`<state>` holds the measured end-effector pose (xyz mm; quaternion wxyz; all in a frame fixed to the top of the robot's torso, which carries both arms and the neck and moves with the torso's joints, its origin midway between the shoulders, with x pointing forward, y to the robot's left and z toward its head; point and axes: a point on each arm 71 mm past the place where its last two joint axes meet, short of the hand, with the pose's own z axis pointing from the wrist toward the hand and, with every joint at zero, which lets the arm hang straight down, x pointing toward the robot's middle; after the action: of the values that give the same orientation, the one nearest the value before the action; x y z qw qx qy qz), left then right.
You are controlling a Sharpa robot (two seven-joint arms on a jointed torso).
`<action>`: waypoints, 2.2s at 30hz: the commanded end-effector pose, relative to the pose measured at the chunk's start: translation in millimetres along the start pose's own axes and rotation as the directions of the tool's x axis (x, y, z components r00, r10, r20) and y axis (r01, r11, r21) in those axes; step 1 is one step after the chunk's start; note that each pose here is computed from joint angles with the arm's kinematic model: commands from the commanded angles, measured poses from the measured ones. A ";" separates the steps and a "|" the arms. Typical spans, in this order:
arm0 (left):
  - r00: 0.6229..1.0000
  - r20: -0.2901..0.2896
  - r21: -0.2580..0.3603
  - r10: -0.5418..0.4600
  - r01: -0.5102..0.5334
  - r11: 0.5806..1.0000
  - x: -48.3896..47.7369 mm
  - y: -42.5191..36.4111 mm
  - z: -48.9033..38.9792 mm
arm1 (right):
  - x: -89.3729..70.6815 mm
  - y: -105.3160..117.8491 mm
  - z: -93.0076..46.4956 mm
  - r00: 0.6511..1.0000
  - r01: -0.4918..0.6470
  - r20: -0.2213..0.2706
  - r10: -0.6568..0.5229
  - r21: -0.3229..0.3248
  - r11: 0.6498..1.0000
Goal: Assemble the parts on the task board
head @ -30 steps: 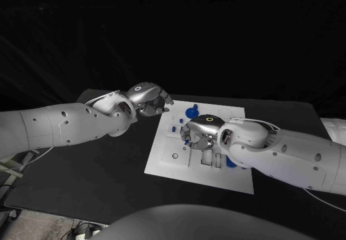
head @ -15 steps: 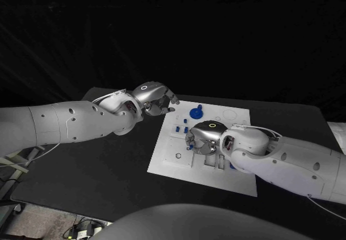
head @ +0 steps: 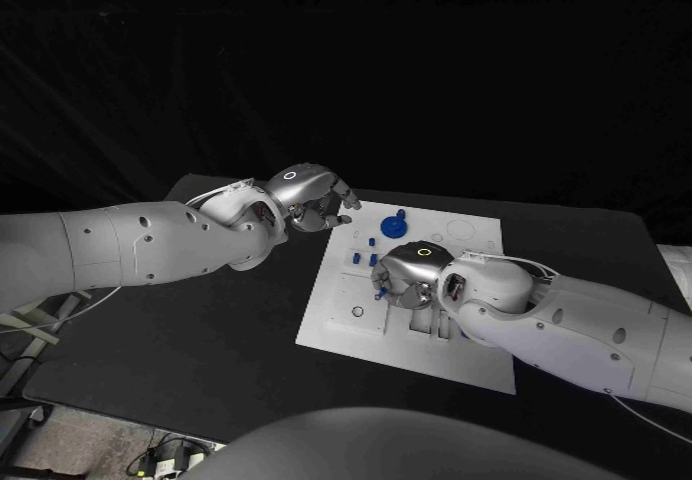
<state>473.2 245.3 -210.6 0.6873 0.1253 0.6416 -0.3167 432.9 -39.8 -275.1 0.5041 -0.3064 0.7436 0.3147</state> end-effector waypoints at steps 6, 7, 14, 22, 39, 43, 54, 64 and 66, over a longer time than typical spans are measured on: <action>1.000 -0.006 -0.001 -0.002 0.002 1.000 0.3 -0.8 0.6 | 0.7 3.8 3.5 0.999 0.029 0.027 -0.028 -0.023 0.999; 1.000 -0.006 -0.001 -0.003 0.003 1.000 0.4 -0.9 0.7 | 1.0 3.9 3.7 0.999 0.029 0.027 -0.028 -0.023 0.999; 1.000 -0.009 -0.006 -0.002 0.002 1.000 0.7 -0.3 0.9 | 2.8 4.6 4.6 0.999 0.027 0.023 -0.026 -0.023 0.999; 1.000 -0.017 -0.012 -0.003 0.002 1.000 1.3 0.7 1.0 | 3.7 6.5 3.0 1.000 0.021 0.014 -0.021 -0.027 0.999; 1.000 -0.028 -0.019 -0.004 0.004 1.000 2.4 1.1 1.5 | 6.2 4.8 0.7 1.000 0.023 -0.014 -0.023 -0.013 1.000; 1.000 -0.031 -0.022 -0.005 0.004 1.000 2.6 1.4 1.4 | 7.1 4.0 0.9 0.999 0.025 -0.027 -0.025 -0.006 1.000; 0.999 -0.035 -0.025 -0.006 0.005 1.000 3.3 0.9 2.4 | 8.1 5.1 1.7 0.999 0.028 -0.044 -0.029 -0.005 1.000; 0.999 -0.040 -0.027 -0.008 0.006 1.000 3.9 0.8 2.9 | 9.3 4.8 2.9 0.998 0.031 -0.058 -0.031 0.000 1.000; 0.999 -0.041 -0.028 -0.008 0.007 1.000 4.0 0.8 2.9 | 9.5 4.9 3.1 0.998 0.030 -0.059 -0.030 0.000 1.000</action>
<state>475.7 244.6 -213.6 0.6790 0.1197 0.6558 -0.3076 428.6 -35.8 -282.2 0.4923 -0.3181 0.7499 0.3067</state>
